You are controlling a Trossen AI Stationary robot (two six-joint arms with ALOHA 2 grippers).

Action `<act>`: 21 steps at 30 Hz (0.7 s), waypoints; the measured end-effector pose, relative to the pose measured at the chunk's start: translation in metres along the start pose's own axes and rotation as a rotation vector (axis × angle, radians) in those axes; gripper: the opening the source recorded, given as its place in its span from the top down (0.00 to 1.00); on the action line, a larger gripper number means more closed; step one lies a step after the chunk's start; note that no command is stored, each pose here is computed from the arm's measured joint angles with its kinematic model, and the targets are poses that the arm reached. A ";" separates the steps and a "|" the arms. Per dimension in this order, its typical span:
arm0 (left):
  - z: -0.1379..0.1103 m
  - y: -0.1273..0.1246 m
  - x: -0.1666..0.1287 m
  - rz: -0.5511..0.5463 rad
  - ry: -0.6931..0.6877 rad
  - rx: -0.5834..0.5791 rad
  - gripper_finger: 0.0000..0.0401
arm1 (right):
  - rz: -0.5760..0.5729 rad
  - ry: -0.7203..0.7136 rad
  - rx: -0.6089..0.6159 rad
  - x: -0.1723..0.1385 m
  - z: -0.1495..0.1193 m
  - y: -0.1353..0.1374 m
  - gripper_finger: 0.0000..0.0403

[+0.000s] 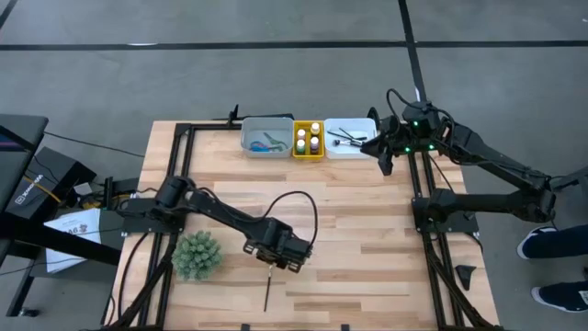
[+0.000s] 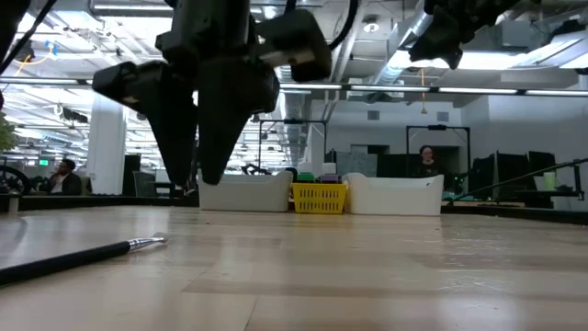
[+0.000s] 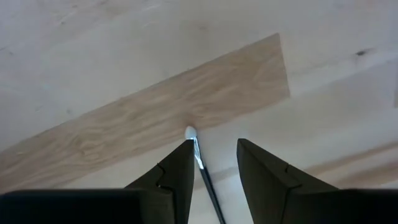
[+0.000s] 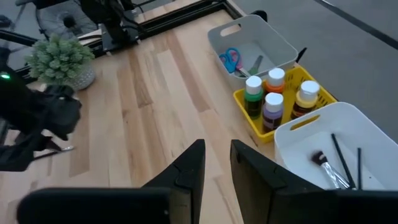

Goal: Pick & Place Paint Supplies
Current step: Put the eyeshadow brush into the white bin

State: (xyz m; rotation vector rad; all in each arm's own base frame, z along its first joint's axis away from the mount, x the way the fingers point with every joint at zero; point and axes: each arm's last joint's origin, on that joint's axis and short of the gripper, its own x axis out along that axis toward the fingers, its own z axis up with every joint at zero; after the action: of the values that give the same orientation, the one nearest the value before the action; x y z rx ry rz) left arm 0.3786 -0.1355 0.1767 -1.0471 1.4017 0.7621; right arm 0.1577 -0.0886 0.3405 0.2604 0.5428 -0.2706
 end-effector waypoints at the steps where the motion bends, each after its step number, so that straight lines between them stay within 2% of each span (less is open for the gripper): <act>1: 0.000 0.000 0.002 0.005 0.000 -0.003 0.71 | 0.007 0.000 -0.002 0.000 0.000 0.000 0.82; 15: 0.001 0.003 0.012 0.064 -0.004 -0.030 0.71 | 0.009 0.000 -0.018 0.000 0.000 0.000 0.82; 21: 0.001 0.002 0.012 0.057 -0.004 -0.029 0.71 | 0.009 0.000 -0.018 0.000 0.000 0.000 0.82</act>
State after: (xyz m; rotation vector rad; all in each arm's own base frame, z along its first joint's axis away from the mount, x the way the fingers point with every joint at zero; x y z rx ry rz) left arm 0.3779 -0.1353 0.1641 -1.0312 1.4253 0.8281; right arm 0.1578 -0.0883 0.3406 0.2455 0.5437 -0.2573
